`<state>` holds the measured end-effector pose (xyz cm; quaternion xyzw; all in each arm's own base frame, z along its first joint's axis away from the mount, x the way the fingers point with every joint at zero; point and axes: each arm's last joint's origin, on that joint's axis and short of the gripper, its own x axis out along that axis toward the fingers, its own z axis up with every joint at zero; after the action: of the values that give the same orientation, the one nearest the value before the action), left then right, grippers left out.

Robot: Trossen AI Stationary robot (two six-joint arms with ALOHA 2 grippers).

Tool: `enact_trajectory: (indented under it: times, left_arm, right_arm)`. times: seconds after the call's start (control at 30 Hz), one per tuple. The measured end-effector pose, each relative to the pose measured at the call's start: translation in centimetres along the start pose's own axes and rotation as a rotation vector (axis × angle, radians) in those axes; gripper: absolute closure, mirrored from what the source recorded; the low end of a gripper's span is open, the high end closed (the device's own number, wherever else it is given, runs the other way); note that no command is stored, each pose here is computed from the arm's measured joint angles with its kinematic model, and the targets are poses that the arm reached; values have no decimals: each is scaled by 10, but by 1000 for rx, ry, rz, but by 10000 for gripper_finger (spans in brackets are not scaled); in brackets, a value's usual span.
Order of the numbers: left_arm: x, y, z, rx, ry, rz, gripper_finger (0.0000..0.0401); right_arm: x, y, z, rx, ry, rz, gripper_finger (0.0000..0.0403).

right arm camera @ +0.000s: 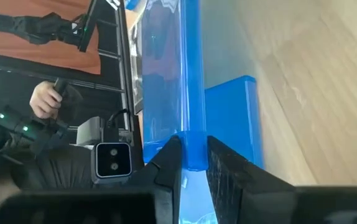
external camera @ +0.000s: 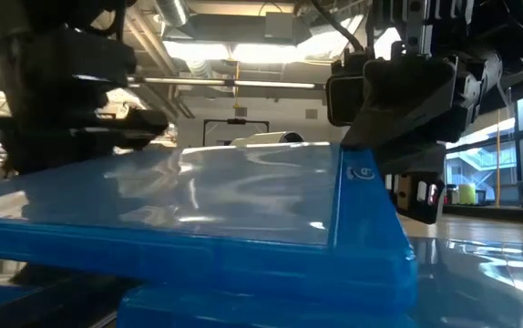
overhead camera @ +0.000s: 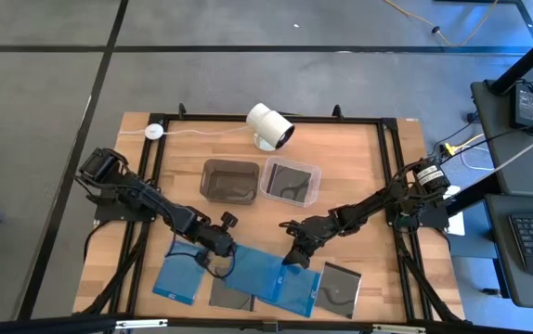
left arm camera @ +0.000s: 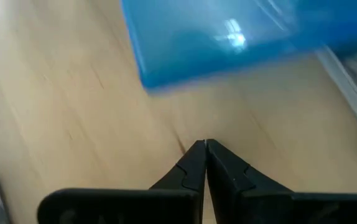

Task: Pick & place jewel cases by type
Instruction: Put the middle blue cd case into the black bin

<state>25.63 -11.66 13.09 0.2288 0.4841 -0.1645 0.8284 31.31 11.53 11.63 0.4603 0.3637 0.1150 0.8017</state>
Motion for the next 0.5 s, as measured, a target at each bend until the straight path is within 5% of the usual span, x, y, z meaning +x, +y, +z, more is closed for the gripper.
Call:
enact_trajectory:
  times: [0.5]
  left_arm:
    - [-73,0,2,-201,-153,-89,389]
  right_arm:
    - [-18,10,31,-148,-148,80,344]
